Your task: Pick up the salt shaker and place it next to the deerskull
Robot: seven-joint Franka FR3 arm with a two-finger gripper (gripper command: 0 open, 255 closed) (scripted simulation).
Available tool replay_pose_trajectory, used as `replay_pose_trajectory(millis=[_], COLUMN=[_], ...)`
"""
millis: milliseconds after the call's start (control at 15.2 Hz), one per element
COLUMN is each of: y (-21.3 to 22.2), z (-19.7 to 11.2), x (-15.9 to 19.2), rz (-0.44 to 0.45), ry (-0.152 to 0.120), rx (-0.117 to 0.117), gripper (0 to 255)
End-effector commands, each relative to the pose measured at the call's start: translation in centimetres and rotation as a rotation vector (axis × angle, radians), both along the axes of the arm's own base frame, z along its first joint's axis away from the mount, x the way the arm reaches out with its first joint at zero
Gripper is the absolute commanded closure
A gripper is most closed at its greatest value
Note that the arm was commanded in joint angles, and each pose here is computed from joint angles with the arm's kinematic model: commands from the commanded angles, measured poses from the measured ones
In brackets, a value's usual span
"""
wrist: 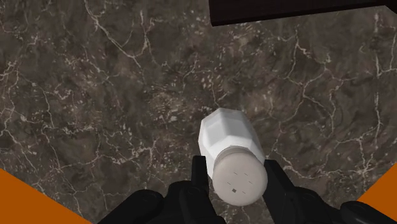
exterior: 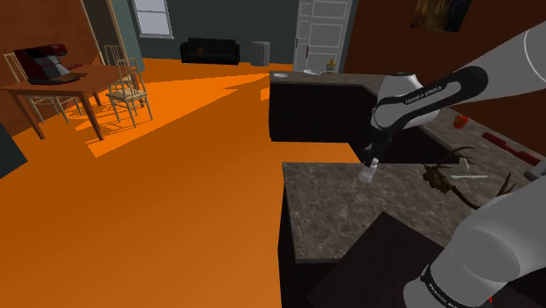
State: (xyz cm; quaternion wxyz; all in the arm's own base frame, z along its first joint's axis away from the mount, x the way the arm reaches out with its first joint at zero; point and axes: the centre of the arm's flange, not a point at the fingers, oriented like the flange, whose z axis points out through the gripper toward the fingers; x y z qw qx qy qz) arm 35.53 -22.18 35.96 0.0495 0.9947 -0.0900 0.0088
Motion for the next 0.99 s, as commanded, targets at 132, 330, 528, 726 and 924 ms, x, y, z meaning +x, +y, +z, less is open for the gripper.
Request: replay_pose_trajectory(millis=[132, 330, 528, 726, 924], y=[0.0, 0.0, 0.0, 0.0, 0.0], z=[2.0, 3.6, 5.2, 6.8, 8.4], x=[0.1, 0.1, 0.1, 0.1, 0.1], rz=[0.0, 0.0, 0.0, 0.0, 0.0], ry=[0.0, 0.0, 0.0, 0.0, 0.0], rx=[0.0, 0.0, 0.0, 0.0, 0.0], gripper=[255, 255, 255, 255, 255])
